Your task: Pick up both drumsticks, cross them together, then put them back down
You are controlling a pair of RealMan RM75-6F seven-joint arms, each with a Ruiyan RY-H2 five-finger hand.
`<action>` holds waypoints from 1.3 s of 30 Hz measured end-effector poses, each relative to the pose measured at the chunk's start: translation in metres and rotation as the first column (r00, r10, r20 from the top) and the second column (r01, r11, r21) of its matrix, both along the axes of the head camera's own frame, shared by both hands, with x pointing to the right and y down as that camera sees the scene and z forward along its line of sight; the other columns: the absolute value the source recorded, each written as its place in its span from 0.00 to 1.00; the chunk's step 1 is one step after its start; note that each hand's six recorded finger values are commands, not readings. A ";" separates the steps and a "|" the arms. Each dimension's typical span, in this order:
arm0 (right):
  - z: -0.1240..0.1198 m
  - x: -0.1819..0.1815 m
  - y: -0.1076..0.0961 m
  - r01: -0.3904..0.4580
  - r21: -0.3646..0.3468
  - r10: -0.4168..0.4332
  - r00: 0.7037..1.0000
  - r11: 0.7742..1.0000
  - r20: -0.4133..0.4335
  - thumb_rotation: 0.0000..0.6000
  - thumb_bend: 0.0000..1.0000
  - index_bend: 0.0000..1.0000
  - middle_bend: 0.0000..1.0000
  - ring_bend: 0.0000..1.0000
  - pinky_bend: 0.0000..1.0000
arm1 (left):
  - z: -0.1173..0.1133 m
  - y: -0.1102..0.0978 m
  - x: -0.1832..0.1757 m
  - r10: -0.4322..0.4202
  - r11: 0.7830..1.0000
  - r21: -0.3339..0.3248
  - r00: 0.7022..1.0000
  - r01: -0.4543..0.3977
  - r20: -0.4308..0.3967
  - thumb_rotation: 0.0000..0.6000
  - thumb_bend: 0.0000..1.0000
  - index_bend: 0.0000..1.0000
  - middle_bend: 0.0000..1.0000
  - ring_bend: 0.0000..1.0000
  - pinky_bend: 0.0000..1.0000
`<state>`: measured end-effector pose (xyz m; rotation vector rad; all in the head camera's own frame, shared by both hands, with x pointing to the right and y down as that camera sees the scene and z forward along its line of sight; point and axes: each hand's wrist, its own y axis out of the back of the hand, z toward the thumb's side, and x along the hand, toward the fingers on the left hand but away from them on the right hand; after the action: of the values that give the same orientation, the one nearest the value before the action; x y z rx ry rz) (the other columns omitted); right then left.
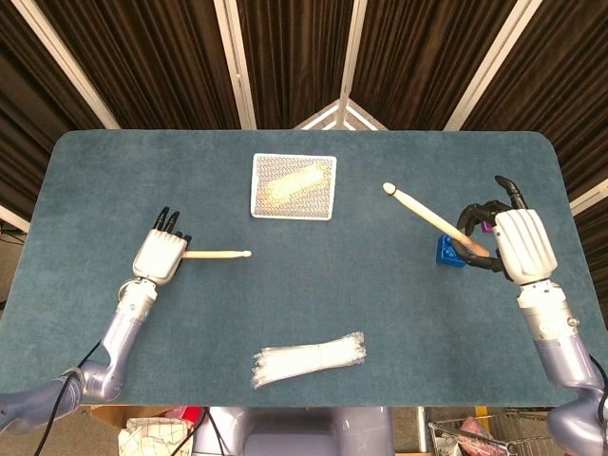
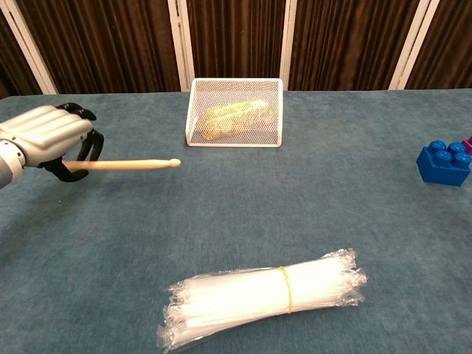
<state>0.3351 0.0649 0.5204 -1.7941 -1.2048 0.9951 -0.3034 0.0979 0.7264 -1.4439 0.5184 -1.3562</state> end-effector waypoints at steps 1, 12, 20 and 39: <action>0.001 -0.001 -0.001 0.001 0.000 -0.001 1.000 1.000 -0.001 1.00 0.48 0.70 0.66 0.50 0.09 | -0.004 -0.001 0.000 0.003 1.000 0.015 1.000 -0.002 -0.020 1.00 0.51 0.59 0.55 0.10 0.01; 0.020 -0.021 -0.020 0.022 -0.015 -0.022 1.000 1.000 -0.009 1.00 0.48 0.70 0.67 0.51 0.09 | -0.047 -0.008 0.000 -0.009 0.995 0.091 0.954 0.038 -0.300 1.00 0.51 0.59 0.55 0.10 0.01; 0.026 -0.056 -0.041 0.109 0.036 -0.108 0.994 0.993 -0.011 1.00 0.48 0.70 0.67 0.52 0.09 | -0.074 -0.007 0.009 -0.090 0.995 -0.007 0.844 0.102 -0.529 1.00 0.51 0.59 0.55 0.10 0.01; 0.051 -0.114 -0.053 0.236 0.007 -0.234 0.967 0.972 -0.103 1.00 0.48 0.70 0.67 0.52 0.09 | -0.091 0.001 0.067 -0.143 0.989 -0.116 0.739 0.088 -0.658 1.00 0.51 0.60 0.56 0.10 0.01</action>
<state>0.2214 0.0119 0.5718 -1.7999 -0.9109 0.9220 -0.2361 0.0988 0.6351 -1.9930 1.0409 -0.9160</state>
